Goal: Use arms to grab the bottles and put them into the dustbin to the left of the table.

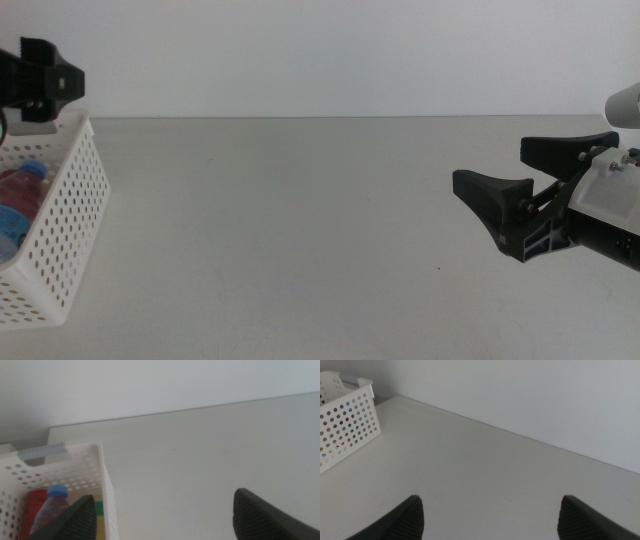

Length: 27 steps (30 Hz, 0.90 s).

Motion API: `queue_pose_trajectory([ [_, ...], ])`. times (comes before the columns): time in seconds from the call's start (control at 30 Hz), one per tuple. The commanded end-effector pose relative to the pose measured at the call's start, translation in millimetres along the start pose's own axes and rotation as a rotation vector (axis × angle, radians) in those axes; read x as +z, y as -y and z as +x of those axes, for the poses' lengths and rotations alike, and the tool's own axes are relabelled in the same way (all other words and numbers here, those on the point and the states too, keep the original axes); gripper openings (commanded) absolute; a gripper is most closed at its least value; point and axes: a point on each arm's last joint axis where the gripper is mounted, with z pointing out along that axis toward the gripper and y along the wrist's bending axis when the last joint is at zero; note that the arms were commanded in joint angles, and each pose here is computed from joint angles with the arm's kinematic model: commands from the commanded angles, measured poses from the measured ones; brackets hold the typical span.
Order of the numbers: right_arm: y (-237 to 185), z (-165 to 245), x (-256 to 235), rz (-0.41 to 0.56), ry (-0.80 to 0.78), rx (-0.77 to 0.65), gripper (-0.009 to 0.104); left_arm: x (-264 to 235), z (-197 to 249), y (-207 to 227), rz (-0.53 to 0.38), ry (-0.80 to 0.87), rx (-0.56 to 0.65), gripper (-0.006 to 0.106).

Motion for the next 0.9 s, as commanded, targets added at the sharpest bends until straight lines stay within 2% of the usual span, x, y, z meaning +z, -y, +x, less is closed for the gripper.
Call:
queue_pose_trajectory([
  [0.0,-0.2,-17.7,-4.8,-0.002,0.111,-0.016,0.071,-24.8,-1.2,1.6,-0.029,0.155,-0.045,0.093],
  [0.27,-0.2,-17.7,-4.8,-0.002,0.111,-0.016,0.071,-49.8,17.7,2.1,-0.046,0.198,-0.033,0.093],
  [0.7,-0.1,-17.5,-4.7,-0.002,0.108,-0.016,0.071,-42.5,18.0,1.6,-0.046,0.174,-0.032,0.093],
  [0.87,9.6,-23.6,-30.2,0.051,0.130,0.025,0.071,-42.1,18.0,1.5,-0.047,0.173,-0.031,0.093],
])
